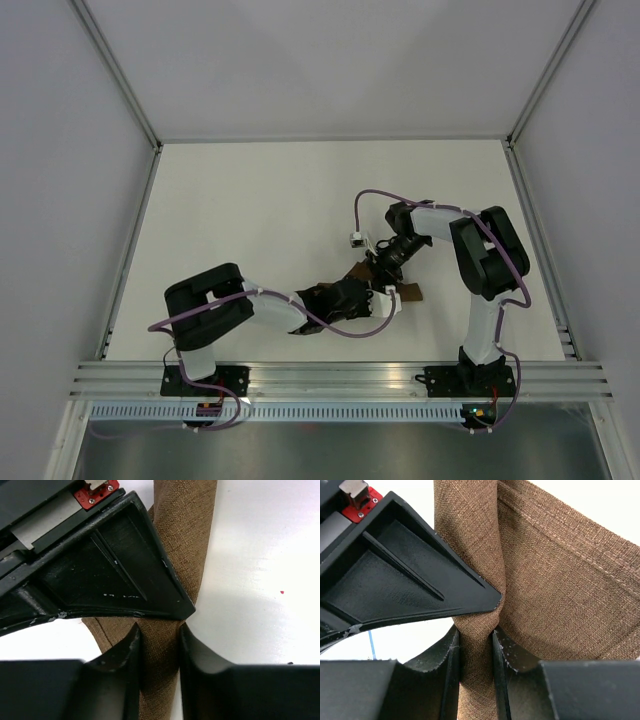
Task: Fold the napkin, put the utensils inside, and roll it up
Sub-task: Roll the napkin with the utensil
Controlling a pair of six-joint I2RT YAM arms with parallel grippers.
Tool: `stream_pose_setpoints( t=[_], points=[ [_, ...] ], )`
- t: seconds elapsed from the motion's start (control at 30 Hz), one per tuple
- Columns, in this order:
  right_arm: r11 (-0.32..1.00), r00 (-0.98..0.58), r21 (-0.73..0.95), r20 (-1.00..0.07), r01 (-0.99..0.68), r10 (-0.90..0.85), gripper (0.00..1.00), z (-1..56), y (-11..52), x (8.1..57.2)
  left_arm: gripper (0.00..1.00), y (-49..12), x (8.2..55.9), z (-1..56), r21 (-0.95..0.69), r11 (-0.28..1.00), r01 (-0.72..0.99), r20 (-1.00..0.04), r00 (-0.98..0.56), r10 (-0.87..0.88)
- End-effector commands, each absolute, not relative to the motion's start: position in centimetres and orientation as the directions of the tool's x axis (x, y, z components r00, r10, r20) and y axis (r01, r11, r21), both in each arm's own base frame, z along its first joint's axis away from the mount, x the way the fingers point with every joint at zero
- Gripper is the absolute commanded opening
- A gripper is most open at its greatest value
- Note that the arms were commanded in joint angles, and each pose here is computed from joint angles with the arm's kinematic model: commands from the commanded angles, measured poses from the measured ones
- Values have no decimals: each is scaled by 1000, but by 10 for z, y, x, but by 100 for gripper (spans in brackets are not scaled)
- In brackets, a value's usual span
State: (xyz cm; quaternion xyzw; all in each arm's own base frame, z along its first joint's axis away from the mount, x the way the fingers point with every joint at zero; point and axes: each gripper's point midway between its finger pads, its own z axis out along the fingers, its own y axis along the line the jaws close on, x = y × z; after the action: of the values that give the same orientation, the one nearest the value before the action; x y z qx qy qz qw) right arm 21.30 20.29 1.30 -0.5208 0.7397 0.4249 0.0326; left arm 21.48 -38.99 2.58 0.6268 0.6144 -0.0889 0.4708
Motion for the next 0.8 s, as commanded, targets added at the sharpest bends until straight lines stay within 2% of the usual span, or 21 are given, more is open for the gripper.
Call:
stream_pose_setpoints(
  t=[0.0,0.07,0.1,0.27,0.37,0.47,0.63,0.73,0.77],
  points=[
    [135,-361,537,-342,-833,-868,6,-35,164,206,21,-384,200,3,418,147,896,-662,190,725],
    [133,-361,528,-355,-838,-862,14,-31,166,208,6,-384,195,2,382,154,911,-678,164,717],
    [134,-362,525,-361,-840,-859,24,-28,166,209,3,-384,193,1,367,154,917,-682,153,715],
    [138,-375,484,-435,-864,-819,52,2,173,225,2,-383,180,-7,240,146,960,-708,70,703],
    [159,-392,447,-497,-880,-774,60,27,175,240,2,-381,177,-9,156,154,976,-722,6,692],
    [194,-409,401,-569,-895,-713,64,56,174,260,2,-378,174,-13,88,160,983,-721,-48,692],
    [252,-439,363,-670,-897,-598,65,89,161,280,2,-378,168,-16,-61,154,986,-714,-151,684],
    [270,-396,292,-737,-917,-548,65,104,152,280,2,-373,172,-17,-189,163,968,-693,-249,677],
    [274,-326,205,-777,-940,-538,64,118,150,284,2,-371,172,-18,-225,168,960,-680,-278,678]
  ],
)
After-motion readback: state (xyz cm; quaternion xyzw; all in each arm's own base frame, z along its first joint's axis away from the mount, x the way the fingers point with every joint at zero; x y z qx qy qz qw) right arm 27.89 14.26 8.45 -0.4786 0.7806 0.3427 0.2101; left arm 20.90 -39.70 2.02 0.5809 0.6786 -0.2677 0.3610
